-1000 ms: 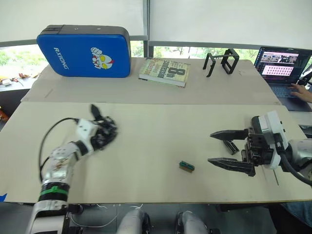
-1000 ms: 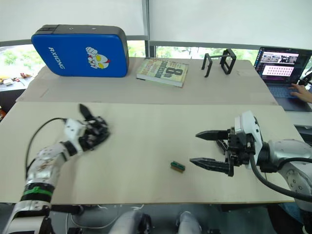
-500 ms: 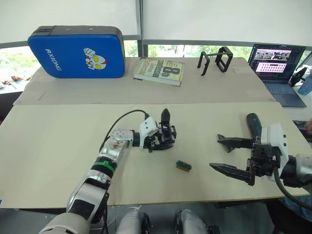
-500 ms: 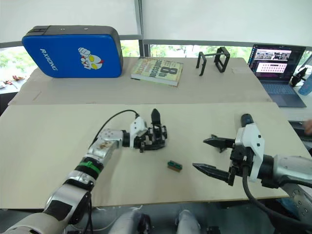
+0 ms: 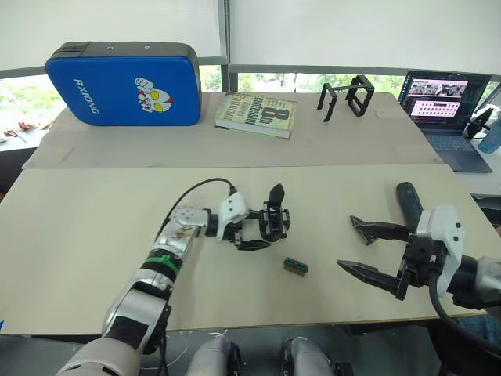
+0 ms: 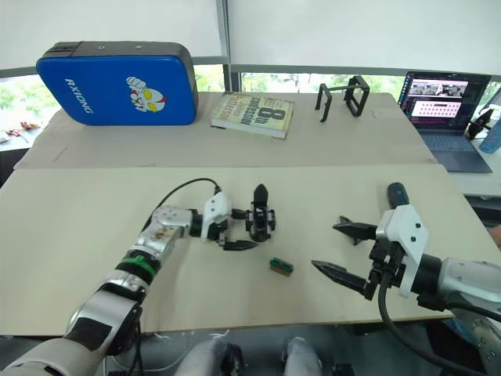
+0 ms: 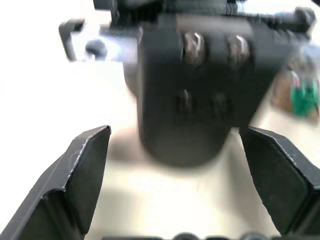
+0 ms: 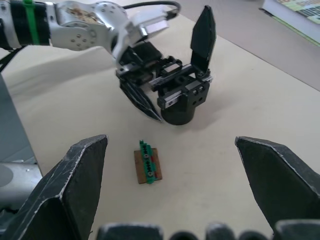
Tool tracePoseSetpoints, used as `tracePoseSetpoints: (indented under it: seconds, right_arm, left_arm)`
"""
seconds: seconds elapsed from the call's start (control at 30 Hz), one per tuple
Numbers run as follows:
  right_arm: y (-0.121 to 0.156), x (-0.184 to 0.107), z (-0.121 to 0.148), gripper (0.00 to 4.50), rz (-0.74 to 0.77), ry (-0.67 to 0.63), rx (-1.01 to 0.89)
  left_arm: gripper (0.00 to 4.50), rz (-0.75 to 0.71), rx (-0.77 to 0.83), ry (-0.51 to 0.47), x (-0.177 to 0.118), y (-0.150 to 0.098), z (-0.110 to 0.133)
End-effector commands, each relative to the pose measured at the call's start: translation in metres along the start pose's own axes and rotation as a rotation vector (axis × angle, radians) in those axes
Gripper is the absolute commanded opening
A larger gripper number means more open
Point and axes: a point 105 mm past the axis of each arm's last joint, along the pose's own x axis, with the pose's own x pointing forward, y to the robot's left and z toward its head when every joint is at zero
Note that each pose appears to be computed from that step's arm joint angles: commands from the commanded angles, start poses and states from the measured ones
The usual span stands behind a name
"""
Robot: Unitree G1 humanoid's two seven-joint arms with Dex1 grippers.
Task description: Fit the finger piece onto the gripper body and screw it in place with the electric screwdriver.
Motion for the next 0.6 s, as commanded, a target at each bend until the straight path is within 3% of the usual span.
tracePoseSetpoints:
  seconds: [0.03,0.2,0.33,0.6]
  right_arm:
    - [-0.031,-0.010,-0.002,4.50,-0.082,0.142,0.060]
    - [-0.071,-0.013,-0.019,4.50,-0.159,0.369,0.119]
    - [-0.108,-0.001,-0.034,4.50,-0.217,0.495,0.205]
    - [-0.142,0.017,-0.050,4.50,-0.221,0.638,0.272]
  left_arm:
    - [4.44,-0.044,0.011,-0.024,-0.039,-0.015,0.020]
    - [4.44,-0.099,-0.017,-0.050,-0.069,-0.043,0.058]
    - [4.44,-0.134,0.031,-0.118,-0.076,-0.060,0.109]
    - [4.44,-0.124,0.137,-0.174,-0.066,-0.079,0.139]
